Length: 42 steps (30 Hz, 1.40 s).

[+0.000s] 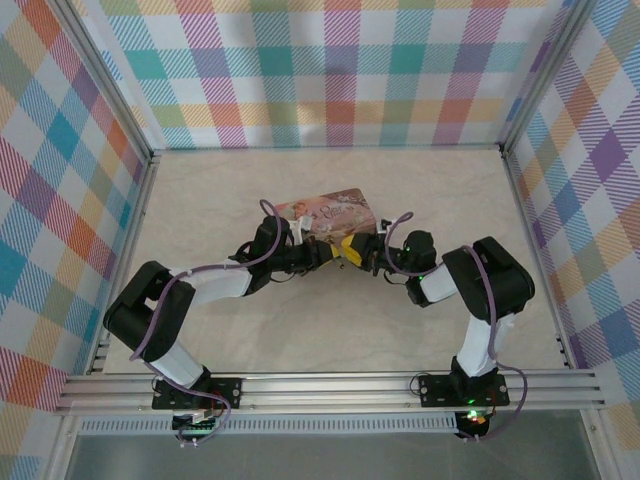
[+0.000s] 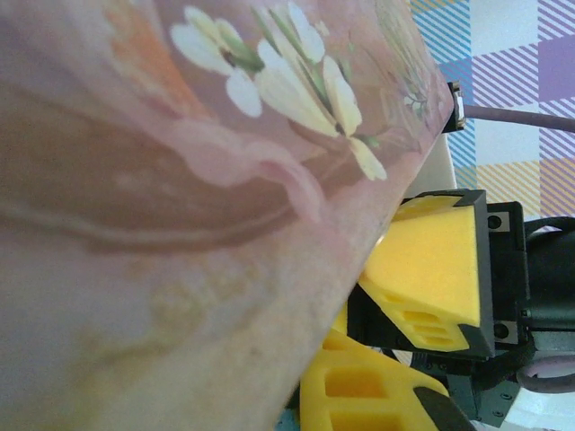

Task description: Unlock the padlock with the key

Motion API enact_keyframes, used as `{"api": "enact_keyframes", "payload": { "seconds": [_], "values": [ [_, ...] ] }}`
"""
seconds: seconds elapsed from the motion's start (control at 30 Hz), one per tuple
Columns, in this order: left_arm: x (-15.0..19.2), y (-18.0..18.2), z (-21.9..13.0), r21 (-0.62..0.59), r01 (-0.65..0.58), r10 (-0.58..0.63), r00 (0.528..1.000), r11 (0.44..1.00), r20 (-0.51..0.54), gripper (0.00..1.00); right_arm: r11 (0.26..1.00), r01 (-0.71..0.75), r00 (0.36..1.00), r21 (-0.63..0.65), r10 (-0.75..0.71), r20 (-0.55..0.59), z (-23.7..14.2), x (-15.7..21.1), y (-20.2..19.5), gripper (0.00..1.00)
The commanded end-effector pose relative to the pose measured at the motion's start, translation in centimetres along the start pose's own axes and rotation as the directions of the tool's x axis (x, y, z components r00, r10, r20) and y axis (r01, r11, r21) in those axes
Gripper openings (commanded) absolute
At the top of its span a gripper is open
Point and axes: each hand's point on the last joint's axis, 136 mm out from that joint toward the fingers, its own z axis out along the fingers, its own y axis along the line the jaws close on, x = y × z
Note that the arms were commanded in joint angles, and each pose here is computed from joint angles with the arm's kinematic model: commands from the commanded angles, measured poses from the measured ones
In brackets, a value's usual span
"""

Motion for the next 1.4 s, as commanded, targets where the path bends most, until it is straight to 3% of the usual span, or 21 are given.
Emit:
{"api": "enact_keyframes", "payload": {
  "seconds": [0.0,0.23,0.6,1.0,1.37],
  "values": [
    [1.3,-4.3,-0.6,0.150,-0.111,0.120,0.991,0.982,-0.051,0.00,0.996,0.083,0.997,-0.015,-0.083,0.008,-0.8,0.4,0.9,0.33],
    [1.3,-4.0,-0.3,0.152,-0.105,0.114,0.992,0.983,-0.050,0.00,0.990,0.126,0.992,0.064,-0.126,-0.008,-2.5,2.2,0.5,0.32],
    [0.7,-4.5,-0.4,0.163,-0.093,0.098,0.995,0.982,-0.027,0.00,0.983,0.139,0.990,0.122,-0.142,0.020,-3.4,3.8,-0.5,0.43],
    [0.7,-4.3,-0.1,0.167,-0.076,0.082,0.996,0.983,-0.027,0.00,0.988,0.144,0.989,0.056,-0.145,0.011,-2.4,4.4,-0.1,0.29],
    [0.6,-4.0,0.0,0.162,-0.071,0.076,0.997,0.984,-0.026,0.00,0.991,0.137,0.991,0.015,-0.136,-0.008,-2.0,5.2,0.4,0.25]
  ]
}}
